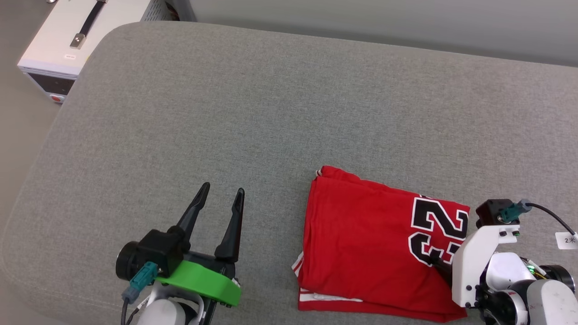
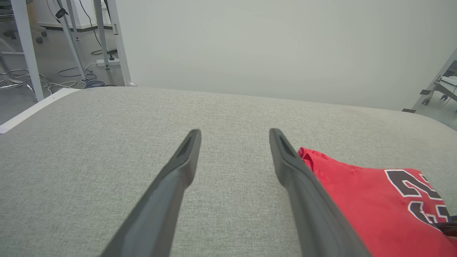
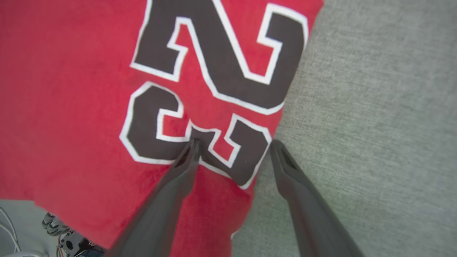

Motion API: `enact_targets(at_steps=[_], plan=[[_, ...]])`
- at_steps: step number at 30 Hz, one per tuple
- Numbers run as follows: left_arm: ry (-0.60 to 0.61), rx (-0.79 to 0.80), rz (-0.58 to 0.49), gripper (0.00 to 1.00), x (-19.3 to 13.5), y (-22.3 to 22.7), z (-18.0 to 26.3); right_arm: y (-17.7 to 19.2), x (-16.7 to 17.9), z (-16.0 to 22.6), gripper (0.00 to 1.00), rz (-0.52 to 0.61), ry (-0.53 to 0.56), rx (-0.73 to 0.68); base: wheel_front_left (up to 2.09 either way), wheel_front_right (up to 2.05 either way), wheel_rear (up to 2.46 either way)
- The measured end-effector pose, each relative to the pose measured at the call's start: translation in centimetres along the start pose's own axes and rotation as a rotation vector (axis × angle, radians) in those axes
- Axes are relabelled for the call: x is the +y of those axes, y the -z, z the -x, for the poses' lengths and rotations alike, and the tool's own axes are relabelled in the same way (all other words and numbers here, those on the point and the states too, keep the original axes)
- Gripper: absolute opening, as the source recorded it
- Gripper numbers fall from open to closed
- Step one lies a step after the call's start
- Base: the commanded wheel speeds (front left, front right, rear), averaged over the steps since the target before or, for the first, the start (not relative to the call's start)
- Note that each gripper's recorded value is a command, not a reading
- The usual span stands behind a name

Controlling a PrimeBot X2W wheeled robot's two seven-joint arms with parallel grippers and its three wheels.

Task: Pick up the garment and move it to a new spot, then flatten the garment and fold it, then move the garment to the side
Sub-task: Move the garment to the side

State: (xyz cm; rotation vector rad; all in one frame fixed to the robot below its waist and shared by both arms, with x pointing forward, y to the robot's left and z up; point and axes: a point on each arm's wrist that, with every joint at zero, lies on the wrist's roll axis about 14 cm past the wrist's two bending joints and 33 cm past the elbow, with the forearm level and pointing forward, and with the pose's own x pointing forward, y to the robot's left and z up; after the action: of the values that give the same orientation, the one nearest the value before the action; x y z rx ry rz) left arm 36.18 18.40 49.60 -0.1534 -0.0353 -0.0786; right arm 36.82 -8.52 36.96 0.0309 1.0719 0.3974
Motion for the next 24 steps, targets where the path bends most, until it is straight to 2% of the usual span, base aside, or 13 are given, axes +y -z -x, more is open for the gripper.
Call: enact_targets(at_steps=[3,4,5,6,14,19,24], plan=[[-0.002,0.009,0.0,1.0,0.1,0.3,0.0,0.7,0.6,-0.7,1.0,0.01,-0.017,0.034,0.0,0.0,0.0],[-0.001,0.011,0.0,1.0,0.0,0.3,0.0,0.8,0.6,-0.8,0.66,0.015,-0.018,0.039,0.0,0.0,0.0],[0.0,0.013,0.0,1.0,0.0,0.4,0.0,0.8,0.6,-0.8,0.2,0.017,-0.019,0.038,0.0,0.0,0.0],[0.002,0.014,0.001,1.0,-0.1,0.4,0.0,0.8,0.7,-0.9,0.0,0.022,-0.02,0.034,0.0,0.0,0.0],[0.053,0.012,-0.004,1.0,-1.3,0.3,0.0,-1.0,0.6,0.0,0.0,0.113,-0.002,-0.087,0.0,0.0,0.0],[0.107,0.009,0.002,1.0,-2.8,0.3,-0.5,-2.3,-0.6,1.9,0.0,0.264,0.053,-0.157,0.0,0.0,0.0],[0.174,0.019,0.017,1.0,-4.9,0.8,-1.4,-4.4,-4.6,5.0,0.0,0.442,0.19,-0.222,0.0,0.0,0.0]])
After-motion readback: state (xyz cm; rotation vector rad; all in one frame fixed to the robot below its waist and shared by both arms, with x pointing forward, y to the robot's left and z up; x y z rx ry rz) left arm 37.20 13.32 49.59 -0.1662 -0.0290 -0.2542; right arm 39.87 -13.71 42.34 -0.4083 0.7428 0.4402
